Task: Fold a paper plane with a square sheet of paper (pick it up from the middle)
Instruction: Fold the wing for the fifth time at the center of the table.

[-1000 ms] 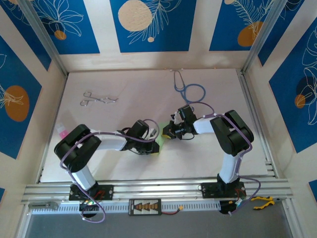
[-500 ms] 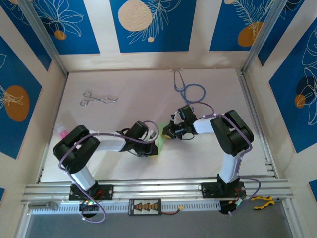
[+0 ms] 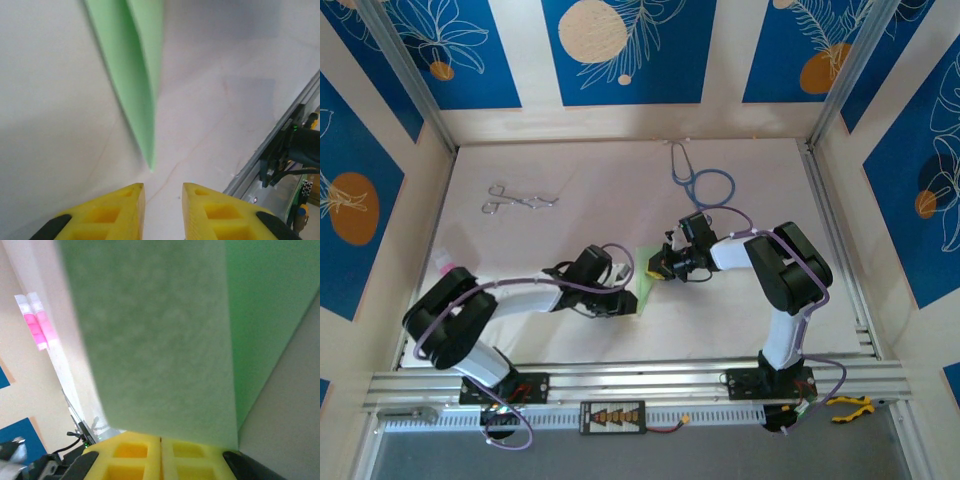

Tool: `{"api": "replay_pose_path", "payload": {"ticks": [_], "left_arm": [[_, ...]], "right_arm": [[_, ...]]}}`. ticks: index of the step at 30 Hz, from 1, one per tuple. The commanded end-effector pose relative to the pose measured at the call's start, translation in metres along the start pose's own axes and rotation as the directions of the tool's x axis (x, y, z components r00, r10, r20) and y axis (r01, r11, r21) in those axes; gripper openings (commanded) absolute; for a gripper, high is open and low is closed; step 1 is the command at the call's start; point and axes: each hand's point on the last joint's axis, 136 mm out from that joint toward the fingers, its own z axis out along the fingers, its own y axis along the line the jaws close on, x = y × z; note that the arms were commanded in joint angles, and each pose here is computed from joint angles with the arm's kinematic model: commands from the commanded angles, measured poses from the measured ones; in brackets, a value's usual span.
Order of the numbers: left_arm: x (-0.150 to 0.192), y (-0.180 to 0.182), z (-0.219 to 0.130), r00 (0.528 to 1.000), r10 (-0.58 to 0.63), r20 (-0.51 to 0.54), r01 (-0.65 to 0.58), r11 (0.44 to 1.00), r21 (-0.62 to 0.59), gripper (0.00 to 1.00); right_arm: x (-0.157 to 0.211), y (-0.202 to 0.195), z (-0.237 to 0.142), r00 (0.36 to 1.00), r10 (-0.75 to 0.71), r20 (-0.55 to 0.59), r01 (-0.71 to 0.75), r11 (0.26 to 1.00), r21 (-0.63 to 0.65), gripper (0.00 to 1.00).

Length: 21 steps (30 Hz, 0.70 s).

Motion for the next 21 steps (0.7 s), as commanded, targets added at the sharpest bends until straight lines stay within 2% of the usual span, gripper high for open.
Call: {"api": "replay_pose_path", "payload": {"ticks": [1, 3, 5, 12, 21], "left_arm": [[-0.017, -0.013, -0.004, 0.998, 0.025, 0.054, -0.025, 1.0, 0.0, 0.15], [-0.034, -0.028, 0.0, 0.997, 0.036, 0.073, -0.038, 0.999, 0.034, 0.05], [-0.048, -0.04, 0.004, 0.995, 0.042, 0.093, -0.048, 0.997, 0.064, 0.01], [-0.068, -0.039, 0.026, 0.996, 0.028, 0.09, -0.033, 0.998, 0.053, 0.0], [-0.07, -0.005, 0.042, 0.996, 0.028, 0.089, -0.022, 0.997, -0.073, 0.0]], "right_arm": [[0.014, -0.042, 0.003, 0.993, 0.119, -0.004, -0.117, 0.983, 0.142, 0.08], [0.015, -0.041, 0.003, 0.993, 0.118, -0.005, -0.116, 0.983, 0.141, 0.09], [0.015, -0.041, 0.004, 0.993, 0.118, -0.007, -0.116, 0.983, 0.142, 0.08], [0.015, -0.038, 0.004, 0.993, 0.114, -0.011, -0.112, 0.985, 0.132, 0.09], [0.017, -0.037, 0.004, 0.994, 0.112, -0.016, -0.109, 0.986, 0.13, 0.09]]}}
